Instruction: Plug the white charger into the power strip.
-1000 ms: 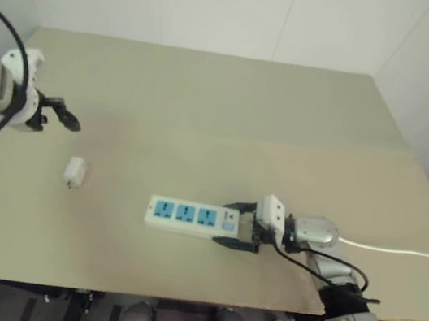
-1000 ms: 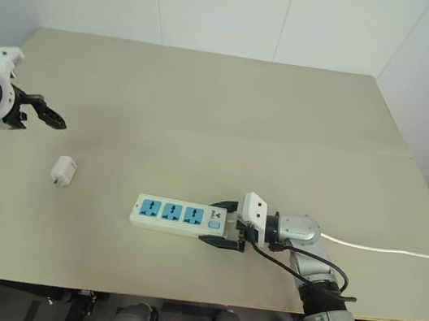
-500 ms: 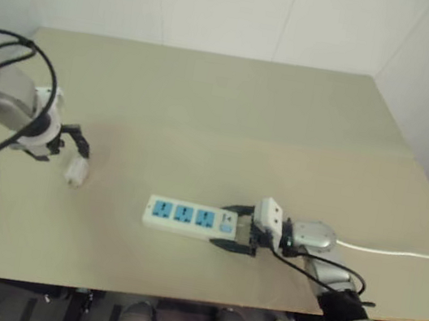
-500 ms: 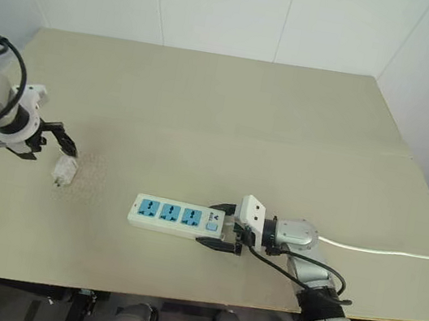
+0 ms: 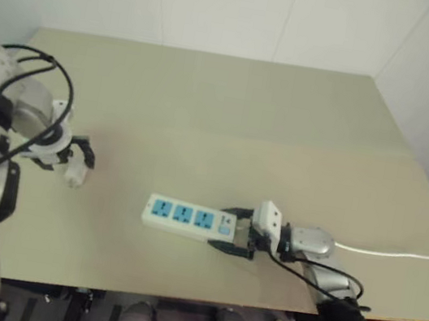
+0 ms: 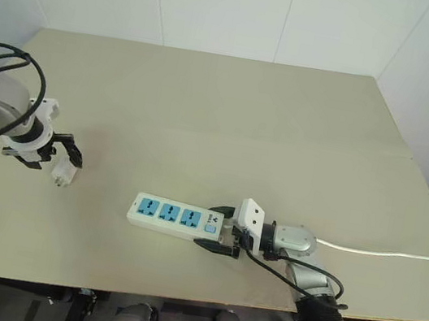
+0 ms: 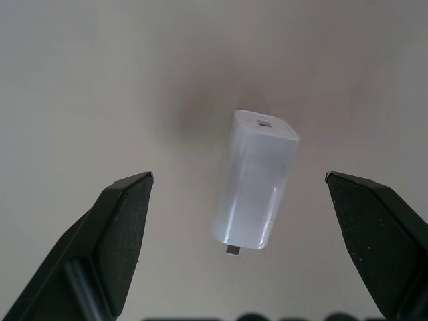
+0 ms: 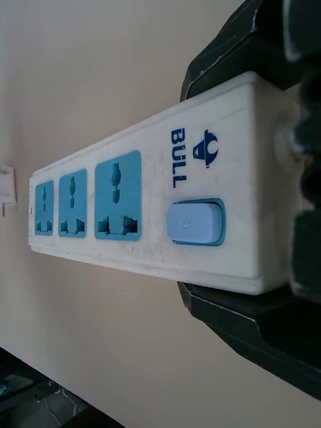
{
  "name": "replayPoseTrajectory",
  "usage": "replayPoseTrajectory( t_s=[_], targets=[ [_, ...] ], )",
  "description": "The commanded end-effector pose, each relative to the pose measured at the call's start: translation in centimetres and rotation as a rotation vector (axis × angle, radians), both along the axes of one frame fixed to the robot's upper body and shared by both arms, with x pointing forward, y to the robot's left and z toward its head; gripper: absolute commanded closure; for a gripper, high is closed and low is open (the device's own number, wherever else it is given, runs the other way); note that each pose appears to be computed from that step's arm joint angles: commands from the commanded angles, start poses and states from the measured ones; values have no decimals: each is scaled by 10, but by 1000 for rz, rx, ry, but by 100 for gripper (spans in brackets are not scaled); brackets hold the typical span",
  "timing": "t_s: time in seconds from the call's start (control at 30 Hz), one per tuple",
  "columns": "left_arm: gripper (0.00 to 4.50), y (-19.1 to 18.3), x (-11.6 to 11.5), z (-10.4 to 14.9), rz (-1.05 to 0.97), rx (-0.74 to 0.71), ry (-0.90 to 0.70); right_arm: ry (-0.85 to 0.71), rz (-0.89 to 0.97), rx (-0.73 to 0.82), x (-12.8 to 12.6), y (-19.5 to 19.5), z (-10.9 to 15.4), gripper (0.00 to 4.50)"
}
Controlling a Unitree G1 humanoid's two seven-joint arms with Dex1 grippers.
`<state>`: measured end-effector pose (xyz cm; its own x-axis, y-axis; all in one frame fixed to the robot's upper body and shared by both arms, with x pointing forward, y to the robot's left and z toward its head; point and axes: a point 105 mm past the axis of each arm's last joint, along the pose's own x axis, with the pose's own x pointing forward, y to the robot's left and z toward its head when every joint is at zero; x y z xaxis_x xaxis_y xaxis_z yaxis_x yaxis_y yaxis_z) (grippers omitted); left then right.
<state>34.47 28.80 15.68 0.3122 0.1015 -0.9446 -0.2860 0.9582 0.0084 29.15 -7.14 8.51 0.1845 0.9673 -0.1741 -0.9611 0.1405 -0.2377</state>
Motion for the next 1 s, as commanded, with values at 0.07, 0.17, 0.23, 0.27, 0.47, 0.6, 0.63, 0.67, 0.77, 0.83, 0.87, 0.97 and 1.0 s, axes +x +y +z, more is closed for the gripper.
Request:
replayPoseTrajectory(
  t_s=[0.07,0.17,0.23,0.27,0.47,0.6,0.63,0.67,0.77,0.83,0.87,0.97,1.0],
  targets=[
    [0,-1,6,11,1,2,-40,-36,14,37,-3,6,12,108],
    [0,-4,9,8,-4,2,-40,-35,5,39,-4,6,12,108],
    [0,-5,10,7,-5,3,-42,-34,1,40,-5,5,12,108],
    [0,-5,11,6,-5,4,-44,-34,-1,39,-5,6,12,108],
    [0,-4,15,5,3,9,-66,-31,-9,45,-6,7,12,108],
    [0,-2,19,5,11,14,-87,-28,-12,45,-7,7,12,108],
    [0,-2,20,5,12,15,-92,-28,-12,44,-7,7,12,108],
    [0,-2,21,5,13,13,-96,-28,-13,45,-7,7,12,108],
    [0,-2,22,3,10,12,-99,-26,-18,46,-8,7,12,108],
    [0,-2,24,-1,9,15,-104,-25,-21,44,-8,6,12,108],
    [0,-2,24,-1,6,17,-105,-25,-22,44,-8,6,12,108],
    [39,-4,25,-2,-7,12,-106,-25,-29,45,-8,5,12,108],
    [58,-5,26,-2,-10,9,-106,-25,-31,45,-8,5,13,108]
  ],
)
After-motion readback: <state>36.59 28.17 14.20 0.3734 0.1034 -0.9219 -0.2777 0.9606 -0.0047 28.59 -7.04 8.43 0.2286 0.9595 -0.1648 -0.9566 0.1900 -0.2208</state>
